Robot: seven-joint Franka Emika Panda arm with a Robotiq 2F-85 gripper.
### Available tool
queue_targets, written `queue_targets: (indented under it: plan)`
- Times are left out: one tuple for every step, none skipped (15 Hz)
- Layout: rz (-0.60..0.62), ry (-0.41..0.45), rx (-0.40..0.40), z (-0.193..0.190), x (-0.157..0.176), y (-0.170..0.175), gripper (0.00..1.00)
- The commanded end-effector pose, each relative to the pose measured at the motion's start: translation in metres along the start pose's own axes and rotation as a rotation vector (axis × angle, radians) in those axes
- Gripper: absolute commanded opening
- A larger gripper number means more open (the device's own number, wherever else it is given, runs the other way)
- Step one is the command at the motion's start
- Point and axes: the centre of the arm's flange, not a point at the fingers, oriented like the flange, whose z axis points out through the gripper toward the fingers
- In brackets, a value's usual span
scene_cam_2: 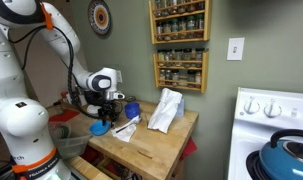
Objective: Remove the blue cup from the other blue cup, put it on the table, put the other blue cup inside the blue cup and then pour the contents of the blue bowl into the blue cup
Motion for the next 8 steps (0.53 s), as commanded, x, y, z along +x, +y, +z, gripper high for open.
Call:
queue_targets:
  plan:
    - [0.013, 0.026, -0.018, 0.0082, -0.0061, 0.0059, 0.43]
    - [0.016, 0.028, -0.018, 0.0078, -0.0062, 0.0070, 0.46]
    - [0.018, 0.032, -0.019, 0.0073, -0.0061, 0.0083, 0.41]
    - [0.021, 0.035, -0.019, 0.0071, -0.0061, 0.0094, 0.32]
    - [0.024, 0.037, -0.020, 0.0070, -0.0061, 0.0104, 0.33]
    - [0.025, 0.038, -0.020, 0.0071, -0.0061, 0.0111, 0.27]
    - [0.027, 0.039, -0.020, 0.0072, -0.0061, 0.0117, 0.26]
    - [0.028, 0.039, -0.020, 0.0072, -0.0061, 0.0123, 0.27]
